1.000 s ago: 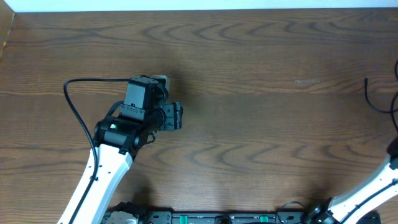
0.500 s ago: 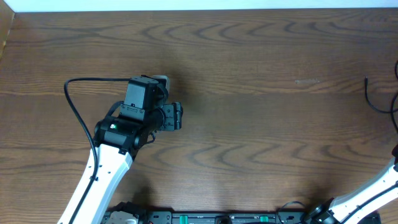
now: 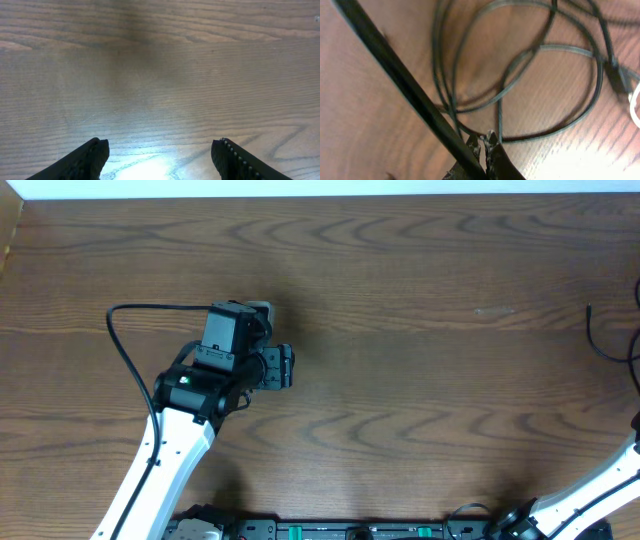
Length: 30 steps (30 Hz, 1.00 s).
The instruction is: Untangle cables
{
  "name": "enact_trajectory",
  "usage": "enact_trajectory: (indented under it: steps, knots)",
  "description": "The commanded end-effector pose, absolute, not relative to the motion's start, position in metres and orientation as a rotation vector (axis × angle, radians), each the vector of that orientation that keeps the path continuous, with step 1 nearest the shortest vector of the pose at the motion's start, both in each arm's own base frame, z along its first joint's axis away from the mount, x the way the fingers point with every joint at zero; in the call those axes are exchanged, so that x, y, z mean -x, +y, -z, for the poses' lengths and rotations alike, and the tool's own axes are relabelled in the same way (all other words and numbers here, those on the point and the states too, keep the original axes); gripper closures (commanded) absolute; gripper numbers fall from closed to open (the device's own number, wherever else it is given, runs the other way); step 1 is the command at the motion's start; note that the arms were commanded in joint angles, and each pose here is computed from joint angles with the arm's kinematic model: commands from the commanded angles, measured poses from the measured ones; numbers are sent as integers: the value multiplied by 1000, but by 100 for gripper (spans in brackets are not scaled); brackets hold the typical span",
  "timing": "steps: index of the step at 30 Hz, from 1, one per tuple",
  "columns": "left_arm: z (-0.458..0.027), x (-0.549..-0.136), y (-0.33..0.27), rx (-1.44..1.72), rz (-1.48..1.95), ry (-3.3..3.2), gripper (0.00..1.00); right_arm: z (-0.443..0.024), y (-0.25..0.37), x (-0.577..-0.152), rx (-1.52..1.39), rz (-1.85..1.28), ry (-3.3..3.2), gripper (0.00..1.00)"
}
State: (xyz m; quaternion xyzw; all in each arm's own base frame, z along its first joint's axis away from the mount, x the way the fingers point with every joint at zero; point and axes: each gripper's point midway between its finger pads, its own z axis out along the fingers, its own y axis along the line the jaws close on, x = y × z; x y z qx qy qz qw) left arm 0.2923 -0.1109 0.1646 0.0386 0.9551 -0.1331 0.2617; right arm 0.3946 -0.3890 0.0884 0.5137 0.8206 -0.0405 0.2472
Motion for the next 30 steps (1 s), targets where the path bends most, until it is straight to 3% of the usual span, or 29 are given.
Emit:
enact_trajectory:
  steps: [1,2,3,12,20,25,30]
  knots:
    - [-166,-297,-111,-112,356,2582,29,-67,-384,-380,-1484,124,2262,64]
    - [-166,-297,-111,-111,356,2584,29,-64,-382,-379,-1489,121,2271,43]
    - [-165,-297,-111,-111,355,2586,29,-61,-379,-375,-1501,115,2289,1]
    - [-165,-297,-111,-110,352,2586,28,-50,-354,-357,-1641,29,2342,1]
    - [-165,-298,-111,-111,351,2584,29,-55,-297,-382,-1799,-486,2249,1]
    - [-165,-298,-111,-129,346,2582,29,-48,-278,-356,-2211,-449,2119,1]
    - [-165,-298,-111,-169,335,2577,29,-46,-259,-297,-2846,-234,1752,1]
